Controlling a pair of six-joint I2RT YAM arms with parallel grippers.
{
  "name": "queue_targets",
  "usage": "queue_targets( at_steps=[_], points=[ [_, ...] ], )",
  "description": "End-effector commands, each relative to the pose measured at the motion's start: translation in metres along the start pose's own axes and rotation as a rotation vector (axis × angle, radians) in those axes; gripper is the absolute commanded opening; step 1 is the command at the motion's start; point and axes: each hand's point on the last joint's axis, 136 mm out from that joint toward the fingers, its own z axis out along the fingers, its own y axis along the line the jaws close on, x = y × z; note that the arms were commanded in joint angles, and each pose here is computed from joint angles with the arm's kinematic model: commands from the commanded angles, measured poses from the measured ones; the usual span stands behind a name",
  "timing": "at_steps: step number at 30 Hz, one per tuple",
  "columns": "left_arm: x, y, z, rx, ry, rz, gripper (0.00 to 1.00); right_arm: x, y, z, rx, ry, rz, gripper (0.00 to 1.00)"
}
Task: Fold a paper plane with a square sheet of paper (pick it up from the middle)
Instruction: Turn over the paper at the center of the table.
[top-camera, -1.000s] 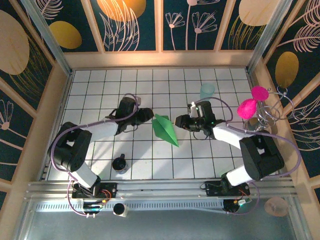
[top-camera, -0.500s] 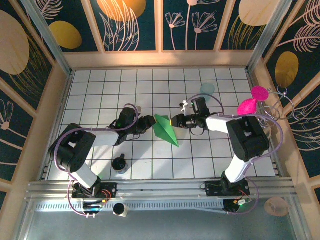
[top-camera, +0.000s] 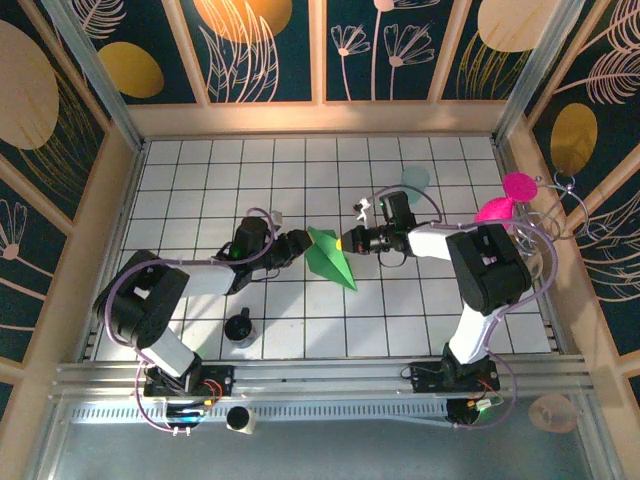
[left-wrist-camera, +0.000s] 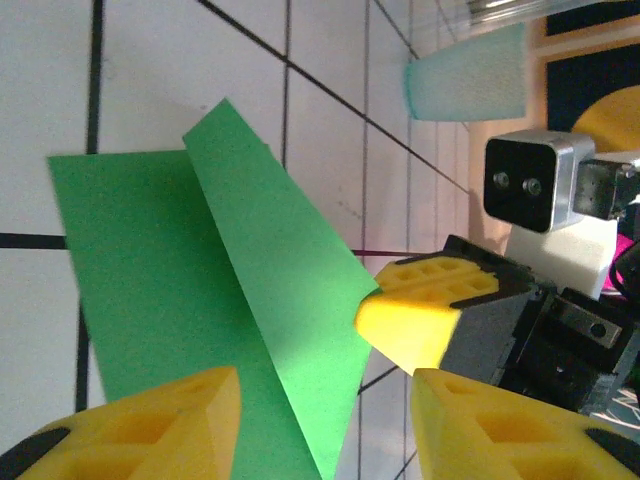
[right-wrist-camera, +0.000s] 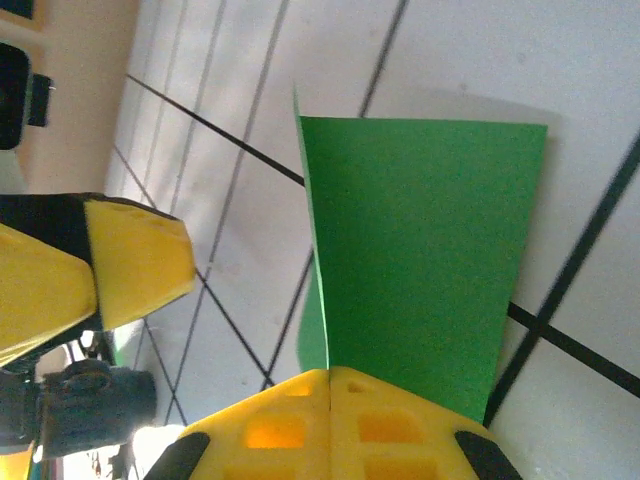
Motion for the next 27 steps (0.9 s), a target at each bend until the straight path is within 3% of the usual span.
queue_targets(
  at_steps=[1,6,14,23,27],
  points=[
    [-0.005,-0.041,-0.012,0.143,-0.032,0.059,0.51,-0.037,0.049,-0.029,-0.127,-0.128,-0.083,0.0],
    [-0.008,-0.076,-0.028,0.274,-0.063,0.108,0.55,-0.059,0.088,-0.06,-0.25,-0.248,-0.08,0.0],
    [-0.005,-0.125,-0.046,0.504,-0.077,0.154,0.6,-0.072,0.127,-0.083,-0.452,-0.319,-0.017,0.0],
    [-0.002,-0.132,-0.03,0.495,-0.04,0.192,0.59,-0.072,0.135,-0.087,-0.55,-0.312,0.051,0.0],
    [0.001,-0.14,-0.027,0.504,-0.024,0.228,0.52,-0.072,0.132,-0.083,-0.549,-0.306,0.075,0.0]
  ],
)
